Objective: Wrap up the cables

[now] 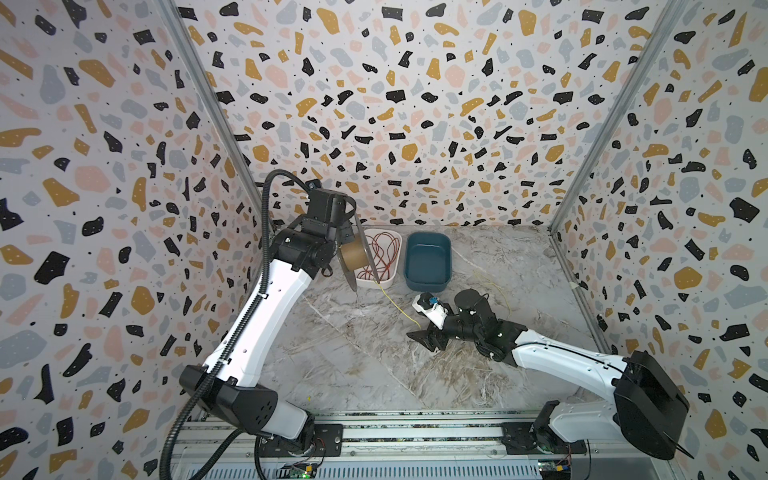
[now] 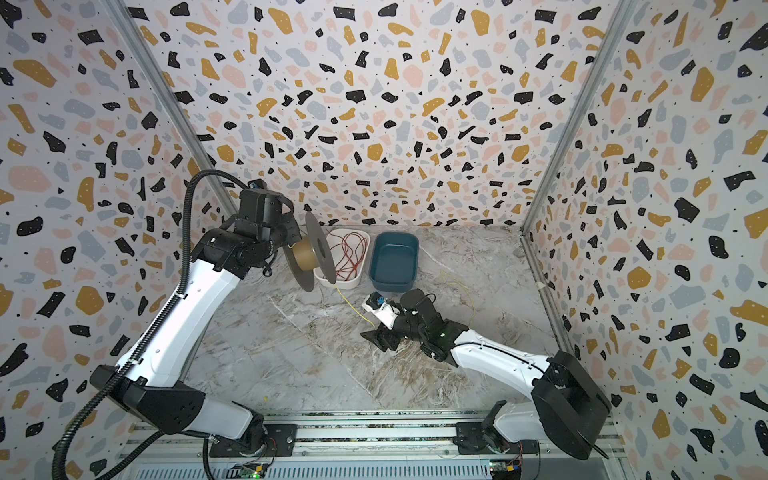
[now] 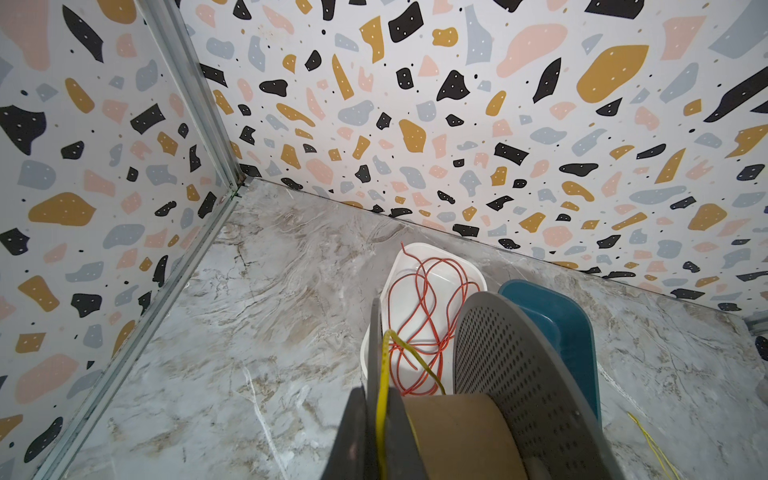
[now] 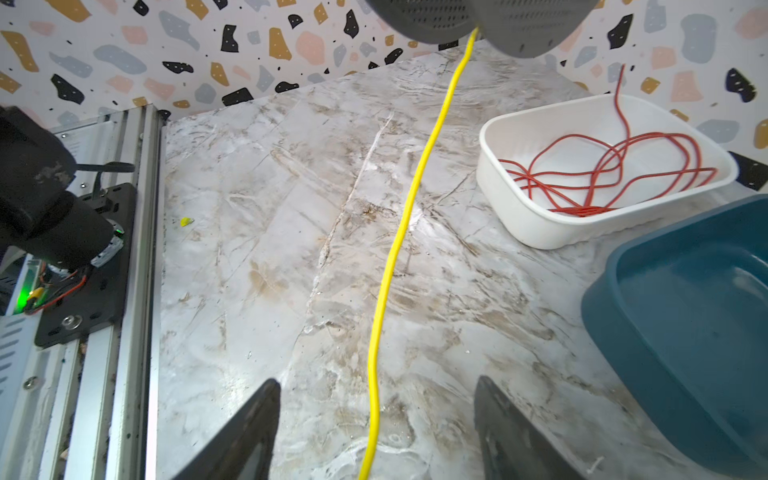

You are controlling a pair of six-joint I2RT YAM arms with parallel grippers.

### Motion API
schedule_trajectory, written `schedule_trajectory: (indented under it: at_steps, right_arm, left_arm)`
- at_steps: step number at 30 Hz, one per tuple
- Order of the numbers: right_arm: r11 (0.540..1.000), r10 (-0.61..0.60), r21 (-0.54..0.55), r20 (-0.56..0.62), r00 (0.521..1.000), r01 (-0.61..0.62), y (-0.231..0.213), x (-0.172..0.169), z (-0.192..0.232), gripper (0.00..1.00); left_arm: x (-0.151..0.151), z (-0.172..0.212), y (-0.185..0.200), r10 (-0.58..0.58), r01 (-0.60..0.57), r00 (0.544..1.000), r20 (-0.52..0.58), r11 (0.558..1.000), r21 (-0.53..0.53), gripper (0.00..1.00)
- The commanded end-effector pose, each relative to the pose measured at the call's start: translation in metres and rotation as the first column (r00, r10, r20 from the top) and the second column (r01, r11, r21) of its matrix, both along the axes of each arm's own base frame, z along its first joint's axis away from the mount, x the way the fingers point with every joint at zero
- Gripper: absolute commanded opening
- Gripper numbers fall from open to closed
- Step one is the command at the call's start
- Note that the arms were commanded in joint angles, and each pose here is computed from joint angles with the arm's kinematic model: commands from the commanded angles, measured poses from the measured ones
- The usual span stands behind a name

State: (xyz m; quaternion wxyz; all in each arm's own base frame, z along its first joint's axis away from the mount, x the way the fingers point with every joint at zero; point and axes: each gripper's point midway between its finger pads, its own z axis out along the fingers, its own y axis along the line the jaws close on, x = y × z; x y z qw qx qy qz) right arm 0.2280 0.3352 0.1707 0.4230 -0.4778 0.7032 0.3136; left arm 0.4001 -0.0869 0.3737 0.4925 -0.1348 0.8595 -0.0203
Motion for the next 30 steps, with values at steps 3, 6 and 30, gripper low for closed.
schedule_trajectory:
  at_steps: [3,6,30]
  right_arm:
    - [0.999,0.022,0.035,0.006,1.000,-0.022,0.007,0.000,-0.002,0.62]
    - [0.999,-0.012,0.045,0.019,1.000,0.011,0.004,0.005,-0.004,0.52]
    - [0.975,-0.174,-0.021,0.544,0.821,0.221,0.047,0.001,0.141,0.00]
  left_arm:
    - [0.003,0.034,-0.002,-0.009,0.013,0.995,0.102,0.999,-0.034,0.00]
    - [0.005,0.031,-0.003,-0.015,0.018,0.995,0.095,0.999,-0.033,0.00]
    - [0.023,-0.015,0.015,0.095,-0.097,0.995,0.038,0.993,0.060,0.00]
